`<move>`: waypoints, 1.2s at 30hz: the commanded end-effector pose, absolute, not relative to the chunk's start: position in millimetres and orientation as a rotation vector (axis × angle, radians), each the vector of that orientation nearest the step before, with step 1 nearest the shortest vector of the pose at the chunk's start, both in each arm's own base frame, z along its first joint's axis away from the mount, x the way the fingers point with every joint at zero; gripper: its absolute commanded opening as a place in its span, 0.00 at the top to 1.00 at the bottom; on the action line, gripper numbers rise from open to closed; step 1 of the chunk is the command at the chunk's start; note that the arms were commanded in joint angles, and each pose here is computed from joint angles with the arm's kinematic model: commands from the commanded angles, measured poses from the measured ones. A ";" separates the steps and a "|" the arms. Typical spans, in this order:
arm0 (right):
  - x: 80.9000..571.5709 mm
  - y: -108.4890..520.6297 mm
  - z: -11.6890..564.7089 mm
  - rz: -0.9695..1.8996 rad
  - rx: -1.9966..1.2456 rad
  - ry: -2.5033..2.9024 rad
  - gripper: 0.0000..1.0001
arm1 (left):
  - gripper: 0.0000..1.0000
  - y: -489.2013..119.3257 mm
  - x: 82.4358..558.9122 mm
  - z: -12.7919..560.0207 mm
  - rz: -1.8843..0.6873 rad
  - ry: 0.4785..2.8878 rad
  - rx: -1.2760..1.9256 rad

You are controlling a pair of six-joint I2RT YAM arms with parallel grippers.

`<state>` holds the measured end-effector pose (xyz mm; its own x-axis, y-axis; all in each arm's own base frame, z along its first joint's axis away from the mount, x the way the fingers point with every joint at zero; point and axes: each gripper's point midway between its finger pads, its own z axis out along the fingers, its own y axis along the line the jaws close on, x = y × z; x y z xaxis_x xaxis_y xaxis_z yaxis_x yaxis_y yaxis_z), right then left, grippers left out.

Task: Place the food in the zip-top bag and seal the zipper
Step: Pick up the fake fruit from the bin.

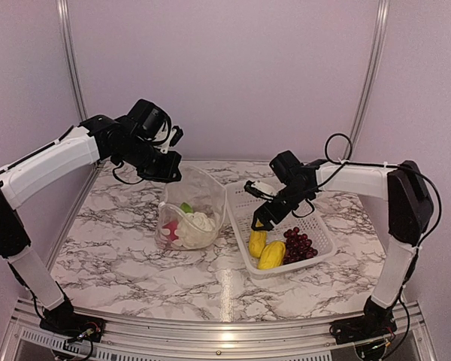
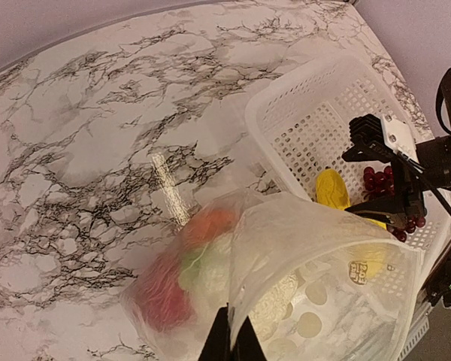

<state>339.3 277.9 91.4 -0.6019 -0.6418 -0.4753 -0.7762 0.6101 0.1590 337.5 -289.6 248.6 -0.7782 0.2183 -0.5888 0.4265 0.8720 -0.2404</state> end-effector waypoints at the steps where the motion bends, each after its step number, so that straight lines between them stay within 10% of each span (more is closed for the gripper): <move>1: 345.2 279.0 82.1 0.542 -0.989 2.547 0.19 | 1.00 -281.0 335.3 255.3 -0.484 2.473 0.430; 11: 349.3 289.6 53.3 0.623 -0.884 2.673 0.30 | 1.00 -284.7 333.1 249.9 -0.515 2.488 0.423; 20: 363.7 298.4 80.0 0.648 -0.854 2.605 0.88 | 1.00 -288.4 334.8 246.5 -0.528 2.493 0.424; 36: 354.6 321.9 316.8 0.983 -1.009 1.805 0.99 | 1.00 -307.0 347.6 237.6 -0.586 2.494 0.413</move>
